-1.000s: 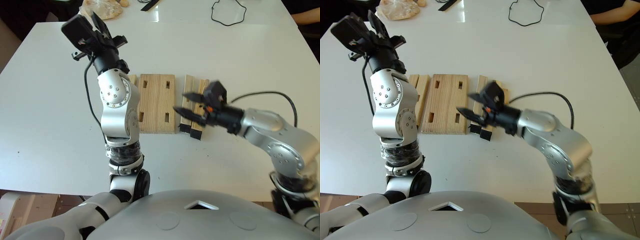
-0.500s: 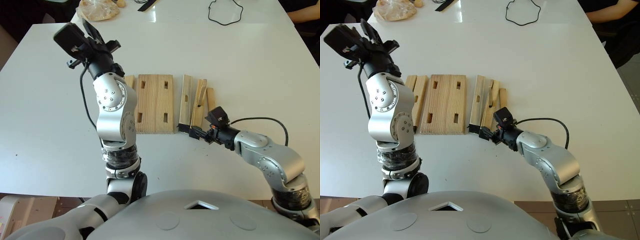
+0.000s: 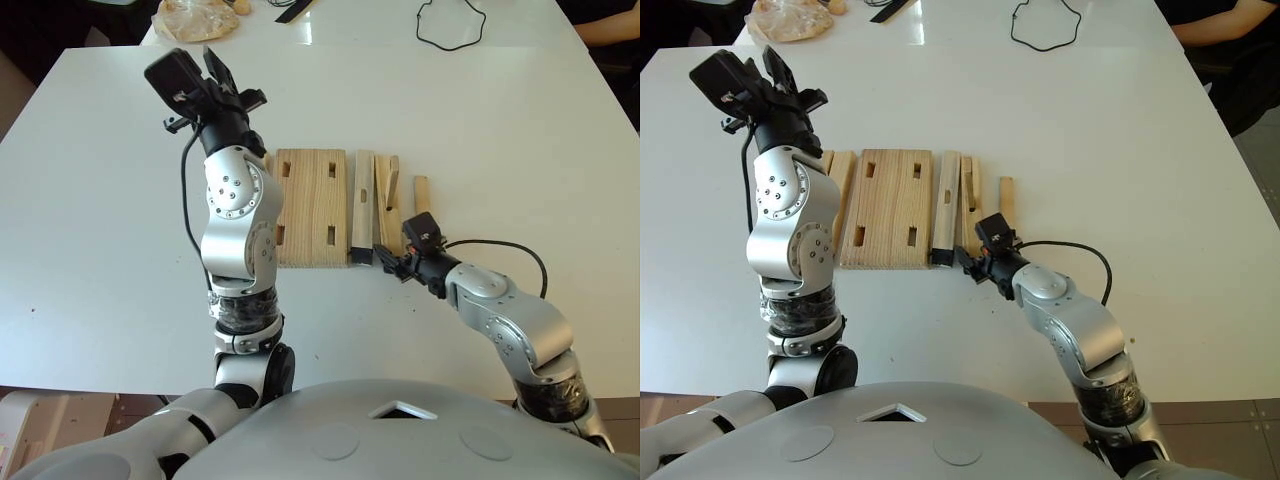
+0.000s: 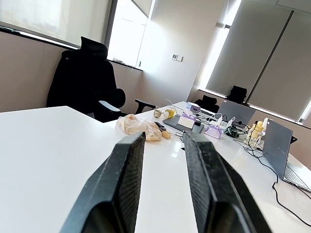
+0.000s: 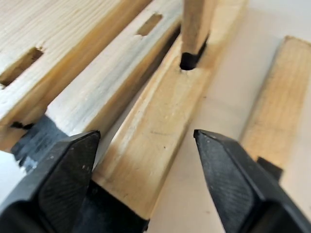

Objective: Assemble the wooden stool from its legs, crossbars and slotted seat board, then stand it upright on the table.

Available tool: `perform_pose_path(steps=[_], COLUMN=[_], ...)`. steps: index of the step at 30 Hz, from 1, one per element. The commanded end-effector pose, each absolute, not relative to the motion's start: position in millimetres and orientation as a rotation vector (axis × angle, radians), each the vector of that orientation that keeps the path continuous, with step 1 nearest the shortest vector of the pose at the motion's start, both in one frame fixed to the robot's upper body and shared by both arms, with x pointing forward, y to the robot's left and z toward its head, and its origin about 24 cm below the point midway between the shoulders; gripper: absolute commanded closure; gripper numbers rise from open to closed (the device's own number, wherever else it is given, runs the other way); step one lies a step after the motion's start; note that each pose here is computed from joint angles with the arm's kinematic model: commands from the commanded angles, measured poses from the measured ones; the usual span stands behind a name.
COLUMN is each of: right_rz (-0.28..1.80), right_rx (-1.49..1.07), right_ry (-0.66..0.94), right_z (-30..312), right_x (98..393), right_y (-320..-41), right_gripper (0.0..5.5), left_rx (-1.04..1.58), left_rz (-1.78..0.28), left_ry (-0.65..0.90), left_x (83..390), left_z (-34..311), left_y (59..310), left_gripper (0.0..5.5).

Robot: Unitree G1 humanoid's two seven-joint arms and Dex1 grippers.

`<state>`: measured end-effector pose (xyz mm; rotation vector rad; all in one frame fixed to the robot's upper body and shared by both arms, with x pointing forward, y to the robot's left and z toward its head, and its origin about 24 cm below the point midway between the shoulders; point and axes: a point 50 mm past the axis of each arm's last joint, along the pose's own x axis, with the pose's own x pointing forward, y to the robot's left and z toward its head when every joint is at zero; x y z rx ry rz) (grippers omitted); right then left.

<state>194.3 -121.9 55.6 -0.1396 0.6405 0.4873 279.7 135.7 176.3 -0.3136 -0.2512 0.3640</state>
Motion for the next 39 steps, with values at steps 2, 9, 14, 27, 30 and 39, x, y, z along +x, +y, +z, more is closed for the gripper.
perform_pose_path(steps=[2,9,14,27,30,39], right_rz=[0.44,0.447,0.411,0.408,0.448,0.532], right_rx=[-0.172,-0.188,-0.218,-0.265,-0.274,-0.158], right_ry=[0.691,0.673,0.676,0.682,0.656,0.493], right_z=[49.7,40.3,31.0,29.4,36.0,88.7], right_x=[201.1,209.3,212.7,216.1,220.2,263.3], right_y=[-131.9,-116.9,-117.3,-126.9,-125.8,-137.9], right_gripper=[1.95,1.95,2.13,3.38,3.38,3.39], left_rx=[-0.367,-0.368,-0.367,-0.4,-0.42,-0.523], left_rz=[0.392,0.377,0.372,0.46,0.482,0.421], left_ry=[-0.114,-0.11,-0.112,-0.118,-0.13,-0.175], left_x=[268.3,269.5,271.0,265.1,262.1,256.5], left_z=[143.0,141.7,142.2,140.6,142.8,158.2], left_y=[123.4,121.4,121.5,128.8,131.3,151.5], left_gripper=[4.05,4.05,4.05,4.05,4.05,4.05])
